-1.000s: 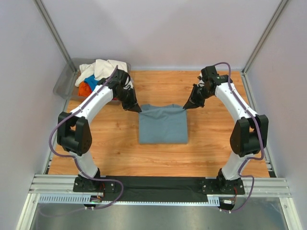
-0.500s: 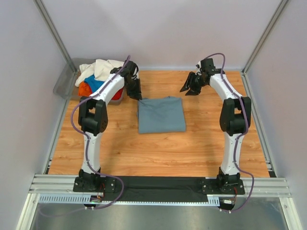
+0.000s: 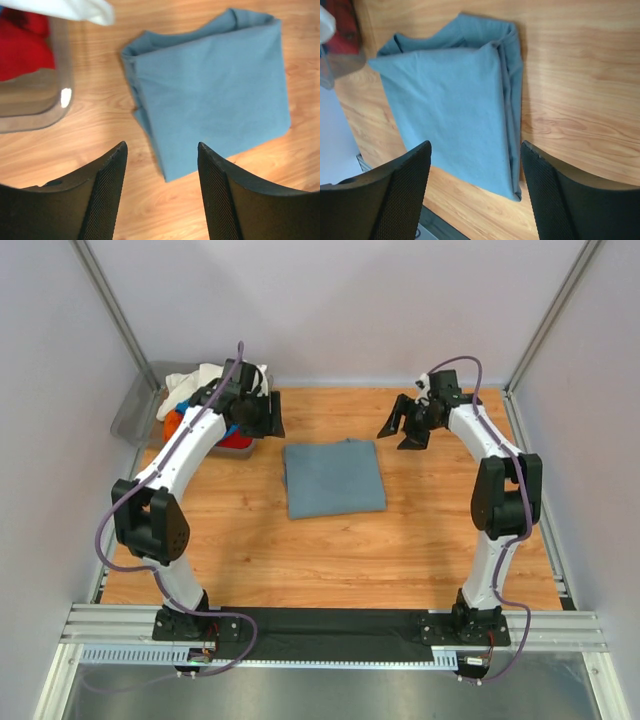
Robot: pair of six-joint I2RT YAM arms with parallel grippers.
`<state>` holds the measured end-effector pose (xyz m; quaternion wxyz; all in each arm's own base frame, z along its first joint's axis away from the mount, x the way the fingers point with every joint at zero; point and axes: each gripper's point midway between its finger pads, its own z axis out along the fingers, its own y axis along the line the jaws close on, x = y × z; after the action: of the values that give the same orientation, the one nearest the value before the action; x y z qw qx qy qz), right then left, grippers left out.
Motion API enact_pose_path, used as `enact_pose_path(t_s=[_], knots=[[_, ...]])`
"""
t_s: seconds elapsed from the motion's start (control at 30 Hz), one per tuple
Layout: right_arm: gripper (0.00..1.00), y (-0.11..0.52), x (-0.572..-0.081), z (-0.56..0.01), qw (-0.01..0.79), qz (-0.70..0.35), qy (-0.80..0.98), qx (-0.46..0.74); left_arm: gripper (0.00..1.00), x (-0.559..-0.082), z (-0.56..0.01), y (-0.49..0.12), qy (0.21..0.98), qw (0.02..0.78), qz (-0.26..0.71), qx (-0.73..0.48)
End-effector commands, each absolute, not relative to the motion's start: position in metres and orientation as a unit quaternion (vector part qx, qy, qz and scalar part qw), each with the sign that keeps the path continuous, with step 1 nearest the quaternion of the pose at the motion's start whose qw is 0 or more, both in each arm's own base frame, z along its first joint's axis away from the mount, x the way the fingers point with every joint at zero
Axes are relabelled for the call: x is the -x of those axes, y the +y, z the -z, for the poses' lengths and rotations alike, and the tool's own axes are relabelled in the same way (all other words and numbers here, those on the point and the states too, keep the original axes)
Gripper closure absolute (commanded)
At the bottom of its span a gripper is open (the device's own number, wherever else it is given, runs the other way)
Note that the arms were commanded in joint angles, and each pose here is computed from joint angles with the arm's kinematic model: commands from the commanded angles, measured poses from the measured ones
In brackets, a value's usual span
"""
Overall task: Fold and stack the t-shirts
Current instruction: Fold the tshirt
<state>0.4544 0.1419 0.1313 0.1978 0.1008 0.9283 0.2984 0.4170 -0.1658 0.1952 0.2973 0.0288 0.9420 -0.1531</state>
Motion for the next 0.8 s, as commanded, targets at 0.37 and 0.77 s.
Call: enact_pose_path(t_s=[0.37, 0.77], knots=[[0.91, 0.181, -0.384, -0.112, 0.182, -0.362, 0.913, -0.048, 0.71, -0.344, -0.116, -0.249, 0.91, 0.242, 0.335, -0.039], [0.96, 0.22, -0.368, -0.065, 0.099, -0.439, 0.891, -0.048, 0.73, -0.342, -0.061, -0.241, 0.937, 0.183, 0.296, 0.023]])
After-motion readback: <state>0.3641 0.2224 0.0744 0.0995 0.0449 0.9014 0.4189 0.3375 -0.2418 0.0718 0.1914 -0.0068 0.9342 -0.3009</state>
